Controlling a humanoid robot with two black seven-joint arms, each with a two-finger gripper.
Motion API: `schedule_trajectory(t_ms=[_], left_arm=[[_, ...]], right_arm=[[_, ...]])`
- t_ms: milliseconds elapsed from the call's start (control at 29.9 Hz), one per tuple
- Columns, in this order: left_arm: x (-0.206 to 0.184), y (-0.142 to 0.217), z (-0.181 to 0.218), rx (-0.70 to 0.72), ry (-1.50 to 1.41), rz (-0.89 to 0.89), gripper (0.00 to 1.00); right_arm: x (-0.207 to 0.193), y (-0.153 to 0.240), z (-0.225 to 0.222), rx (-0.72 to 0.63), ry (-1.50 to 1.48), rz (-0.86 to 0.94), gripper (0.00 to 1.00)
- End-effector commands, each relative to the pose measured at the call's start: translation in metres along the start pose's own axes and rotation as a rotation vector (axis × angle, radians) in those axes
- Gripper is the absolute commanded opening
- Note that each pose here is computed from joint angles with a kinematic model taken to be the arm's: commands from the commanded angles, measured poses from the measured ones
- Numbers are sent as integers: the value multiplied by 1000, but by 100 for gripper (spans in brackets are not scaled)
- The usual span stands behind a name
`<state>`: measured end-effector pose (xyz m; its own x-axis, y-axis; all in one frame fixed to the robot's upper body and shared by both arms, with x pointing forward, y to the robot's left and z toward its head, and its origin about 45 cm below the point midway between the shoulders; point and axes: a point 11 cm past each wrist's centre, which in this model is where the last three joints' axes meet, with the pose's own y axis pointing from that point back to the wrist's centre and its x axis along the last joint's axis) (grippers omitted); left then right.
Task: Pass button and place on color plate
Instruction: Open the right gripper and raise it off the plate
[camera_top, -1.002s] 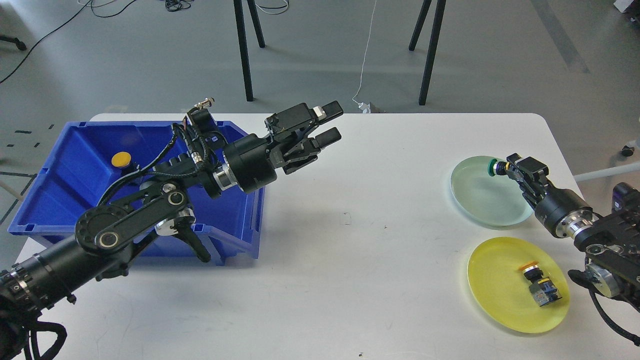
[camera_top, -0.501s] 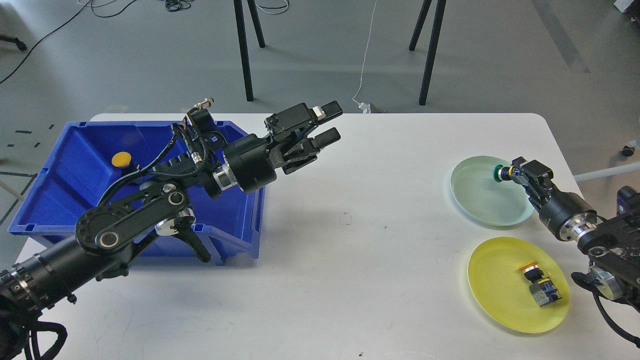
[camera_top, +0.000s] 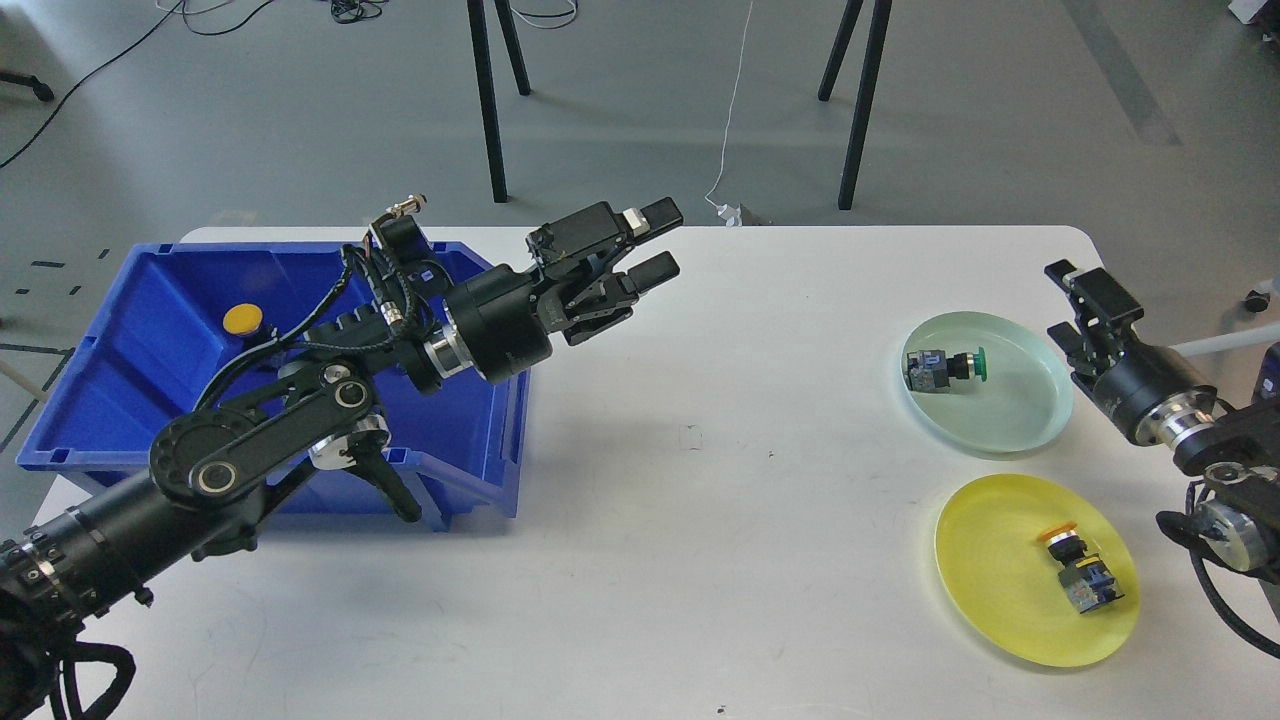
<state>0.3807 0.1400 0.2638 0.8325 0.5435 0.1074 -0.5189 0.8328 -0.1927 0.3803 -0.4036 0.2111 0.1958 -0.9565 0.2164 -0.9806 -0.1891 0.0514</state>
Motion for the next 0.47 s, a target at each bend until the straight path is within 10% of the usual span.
schedule_trajectory(t_ms=[0, 434], left_arm=[[42, 6, 41, -152, 83, 144, 86], [64, 36, 58, -269, 243, 200, 89]], right_arm=[[-14, -12, -68, 205, -317, -110, 99], [-67, -29, -146, 503, -669, -288, 99]])
